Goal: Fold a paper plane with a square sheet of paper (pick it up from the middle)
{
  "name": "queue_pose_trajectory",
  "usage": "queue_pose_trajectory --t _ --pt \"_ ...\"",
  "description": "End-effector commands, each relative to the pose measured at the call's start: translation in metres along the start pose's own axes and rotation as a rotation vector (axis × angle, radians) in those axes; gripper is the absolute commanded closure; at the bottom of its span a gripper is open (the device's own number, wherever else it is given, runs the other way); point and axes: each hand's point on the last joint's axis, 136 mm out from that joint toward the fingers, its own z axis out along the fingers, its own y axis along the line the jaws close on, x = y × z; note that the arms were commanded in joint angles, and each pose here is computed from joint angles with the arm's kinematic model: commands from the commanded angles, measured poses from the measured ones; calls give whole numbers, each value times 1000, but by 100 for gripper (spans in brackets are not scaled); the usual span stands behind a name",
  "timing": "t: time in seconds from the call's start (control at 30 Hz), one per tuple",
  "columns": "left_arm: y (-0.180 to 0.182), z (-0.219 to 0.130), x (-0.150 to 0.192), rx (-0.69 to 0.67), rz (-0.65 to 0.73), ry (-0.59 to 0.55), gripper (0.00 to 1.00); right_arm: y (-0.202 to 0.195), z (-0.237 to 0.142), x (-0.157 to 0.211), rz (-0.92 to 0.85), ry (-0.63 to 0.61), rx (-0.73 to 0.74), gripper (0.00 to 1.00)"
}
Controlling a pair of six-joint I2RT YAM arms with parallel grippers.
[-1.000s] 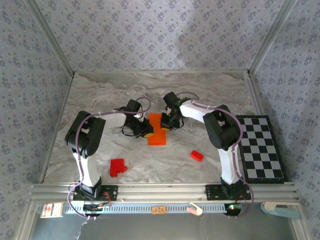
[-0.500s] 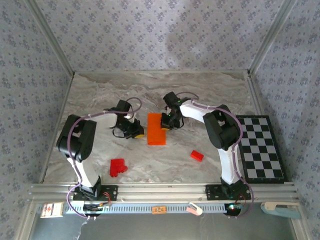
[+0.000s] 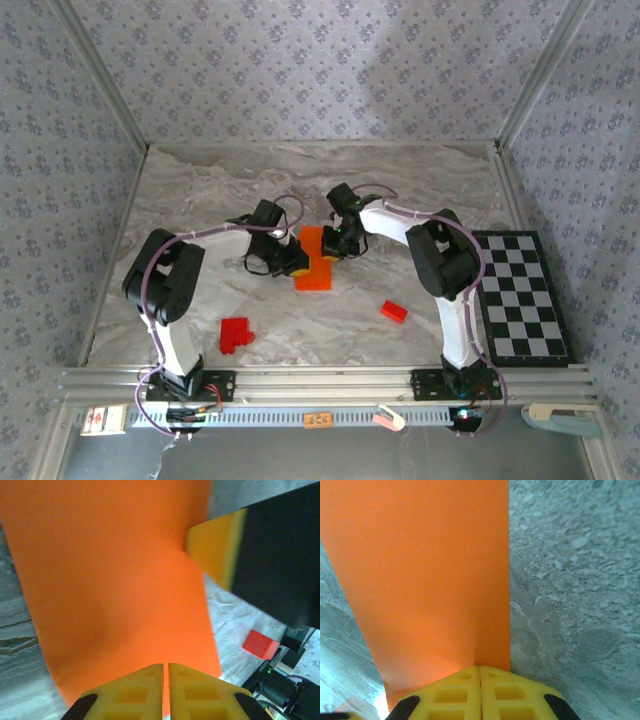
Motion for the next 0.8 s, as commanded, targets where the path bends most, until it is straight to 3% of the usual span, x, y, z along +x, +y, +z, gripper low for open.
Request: queue_pose_trajectory --t 0.0,0.27,0.4,0.77 --pt "18 6 5 -42 -38 7 89 -107 44 37 88 126 355 92" --pt "78 11 38 -201 -108 48 89 -109 45 37 87 131 362 92" --pt "91 1 50 -232 -131 56 89 -110 43 35 89 126 364 92" --pt "3 -33 9 12 -9 -106 88 -112 44 36 90 121 363 92"
